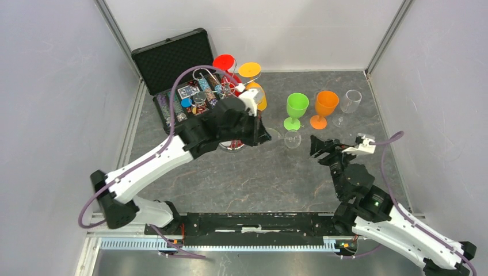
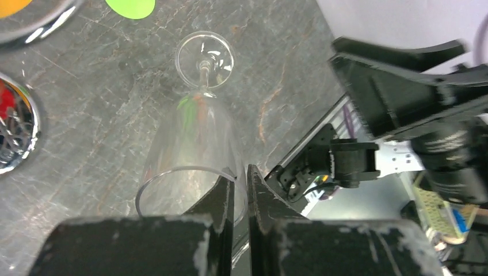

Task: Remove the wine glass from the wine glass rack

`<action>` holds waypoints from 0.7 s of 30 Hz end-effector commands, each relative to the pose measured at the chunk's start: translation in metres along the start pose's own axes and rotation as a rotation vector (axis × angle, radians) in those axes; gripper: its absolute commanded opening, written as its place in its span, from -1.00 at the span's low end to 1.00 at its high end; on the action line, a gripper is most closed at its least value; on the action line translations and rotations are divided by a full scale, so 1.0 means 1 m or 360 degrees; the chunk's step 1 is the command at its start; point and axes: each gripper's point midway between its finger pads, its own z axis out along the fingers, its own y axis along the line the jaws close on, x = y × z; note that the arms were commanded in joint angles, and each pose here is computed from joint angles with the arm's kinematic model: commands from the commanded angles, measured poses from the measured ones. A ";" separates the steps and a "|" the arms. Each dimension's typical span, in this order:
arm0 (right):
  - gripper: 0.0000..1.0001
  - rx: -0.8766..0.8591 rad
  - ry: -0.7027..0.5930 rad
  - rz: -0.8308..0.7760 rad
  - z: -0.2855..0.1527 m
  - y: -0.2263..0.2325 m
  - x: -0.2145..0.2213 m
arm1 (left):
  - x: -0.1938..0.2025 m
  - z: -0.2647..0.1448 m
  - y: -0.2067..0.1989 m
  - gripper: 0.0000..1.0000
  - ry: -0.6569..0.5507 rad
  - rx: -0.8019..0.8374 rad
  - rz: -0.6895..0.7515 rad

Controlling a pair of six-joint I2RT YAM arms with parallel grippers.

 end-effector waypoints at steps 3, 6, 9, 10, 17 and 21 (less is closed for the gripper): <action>0.39 0.0287 -0.0108 -0.0353 -0.015 -0.030 -0.057 | -0.007 0.023 -0.006 -0.96 0.0217 -0.0219 0.0388; 0.39 0.0306 -0.0127 -0.0352 -0.021 -0.035 -0.067 | -0.002 0.040 -0.006 -0.96 0.0373 -0.0337 0.0501; 0.39 0.0332 -0.0148 -0.0324 -0.028 -0.043 -0.074 | 0.002 0.054 -0.012 -0.96 0.0432 -0.0397 0.0560; 0.39 0.0346 -0.0154 -0.0318 -0.030 -0.047 -0.076 | 0.005 0.061 -0.015 -0.96 0.0455 -0.0370 0.0575; 0.39 0.0416 -0.0235 -0.0310 -0.044 -0.064 -0.095 | 0.010 0.096 -0.004 -0.96 0.0581 -0.0495 0.0652; 0.40 0.0437 -0.0264 -0.0316 -0.048 -0.068 -0.103 | 0.018 0.114 0.000 -0.95 0.0627 -0.0500 0.0671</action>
